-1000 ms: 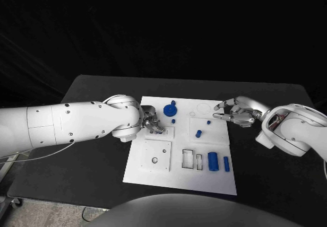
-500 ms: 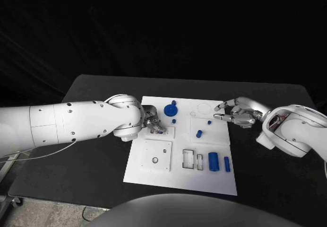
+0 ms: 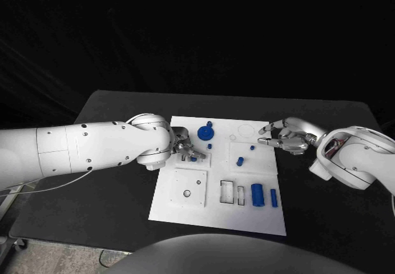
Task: Assemble the parts on the task board
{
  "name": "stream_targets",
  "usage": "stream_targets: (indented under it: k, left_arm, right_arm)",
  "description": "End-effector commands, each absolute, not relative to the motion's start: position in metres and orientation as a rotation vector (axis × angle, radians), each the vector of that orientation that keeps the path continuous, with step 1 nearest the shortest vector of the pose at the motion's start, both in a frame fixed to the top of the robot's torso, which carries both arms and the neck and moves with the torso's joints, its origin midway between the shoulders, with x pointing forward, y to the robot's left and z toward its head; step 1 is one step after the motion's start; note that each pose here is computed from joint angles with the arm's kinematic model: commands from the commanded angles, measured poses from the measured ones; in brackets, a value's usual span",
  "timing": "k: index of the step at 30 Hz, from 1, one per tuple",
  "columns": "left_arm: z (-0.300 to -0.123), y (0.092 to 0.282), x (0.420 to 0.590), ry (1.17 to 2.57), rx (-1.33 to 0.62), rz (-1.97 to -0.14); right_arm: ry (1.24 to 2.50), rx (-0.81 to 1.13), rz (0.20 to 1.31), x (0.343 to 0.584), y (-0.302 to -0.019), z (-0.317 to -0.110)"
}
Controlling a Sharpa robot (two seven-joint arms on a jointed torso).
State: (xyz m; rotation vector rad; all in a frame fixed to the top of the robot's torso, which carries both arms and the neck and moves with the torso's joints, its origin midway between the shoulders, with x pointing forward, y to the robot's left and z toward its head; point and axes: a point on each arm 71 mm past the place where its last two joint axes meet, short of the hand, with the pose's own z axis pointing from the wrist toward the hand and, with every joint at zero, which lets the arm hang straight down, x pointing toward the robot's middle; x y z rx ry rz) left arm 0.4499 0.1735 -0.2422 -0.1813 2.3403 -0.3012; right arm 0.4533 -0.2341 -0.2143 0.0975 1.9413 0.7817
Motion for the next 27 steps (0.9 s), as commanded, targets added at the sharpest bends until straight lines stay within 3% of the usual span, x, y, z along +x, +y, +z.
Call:
stream_targets:
  k: [1,17,27]
  left_arm:
    - [-0.248,0.175,0.447,2.376,-0.157,-0.264]
    - [-0.243,0.178,0.449,2.316,-0.180,-0.263]
    - [-0.205,0.188,0.462,2.266,-0.142,-0.266]
  right_arm:
    - [1.961,0.088,0.779,0.452,-0.234,-0.216]
    - [1.945,0.089,0.786,0.453,-0.234,-0.215]
    - [1.913,0.088,0.811,0.453,-0.232,-0.213]
